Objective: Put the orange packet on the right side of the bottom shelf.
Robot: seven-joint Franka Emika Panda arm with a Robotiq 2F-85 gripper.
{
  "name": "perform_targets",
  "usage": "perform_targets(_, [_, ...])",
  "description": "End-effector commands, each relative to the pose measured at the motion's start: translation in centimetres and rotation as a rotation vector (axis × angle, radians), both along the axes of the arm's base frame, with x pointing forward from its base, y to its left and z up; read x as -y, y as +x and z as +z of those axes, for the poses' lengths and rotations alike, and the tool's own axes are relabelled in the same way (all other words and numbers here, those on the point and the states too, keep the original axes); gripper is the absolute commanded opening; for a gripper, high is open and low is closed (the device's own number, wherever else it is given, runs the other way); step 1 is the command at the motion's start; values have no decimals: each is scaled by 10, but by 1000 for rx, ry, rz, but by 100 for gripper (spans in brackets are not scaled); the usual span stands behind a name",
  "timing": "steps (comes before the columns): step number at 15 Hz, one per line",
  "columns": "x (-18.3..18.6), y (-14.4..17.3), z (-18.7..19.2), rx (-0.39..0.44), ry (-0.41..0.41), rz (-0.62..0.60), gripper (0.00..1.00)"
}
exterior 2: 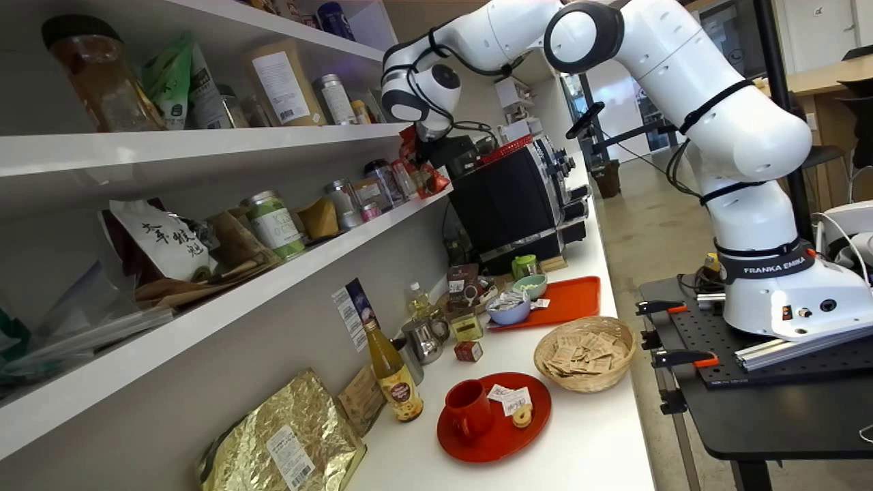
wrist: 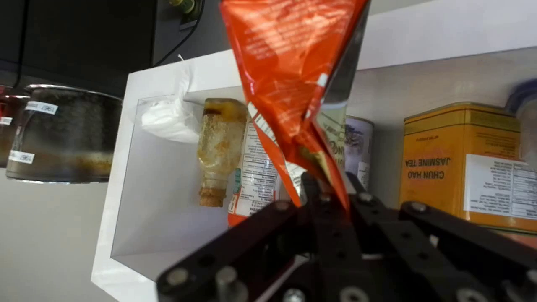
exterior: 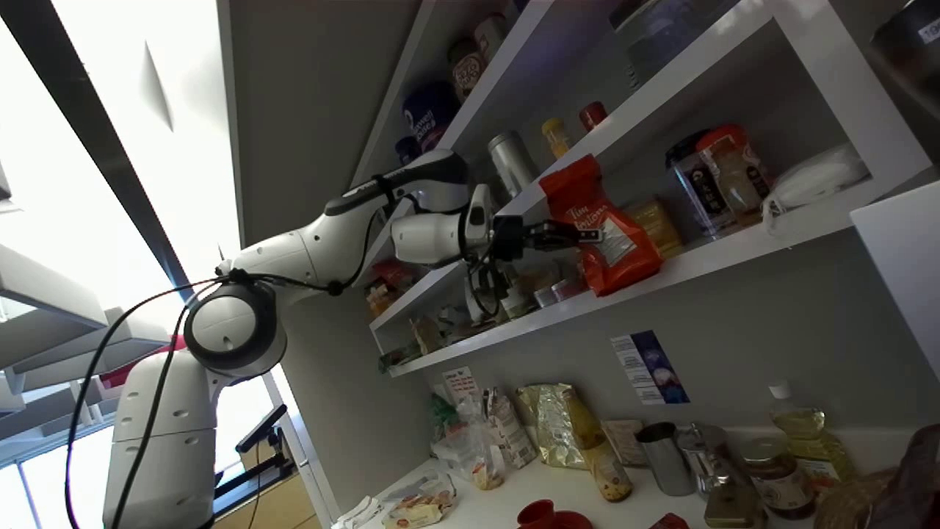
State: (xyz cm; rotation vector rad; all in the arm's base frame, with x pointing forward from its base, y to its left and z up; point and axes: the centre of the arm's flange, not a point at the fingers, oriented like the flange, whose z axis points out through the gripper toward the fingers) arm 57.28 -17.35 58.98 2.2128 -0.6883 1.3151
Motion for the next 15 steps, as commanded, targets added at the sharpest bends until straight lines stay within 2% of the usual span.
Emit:
perform_targets(1, [13,57,49,29,-3,-5,1])
perform_targets(7, [16,72,58,84,0,5,1])
perform_targets(13, [37,93,16,47,35,22,1])
perform_targets(15, [43,96,15,53,39,20,1])
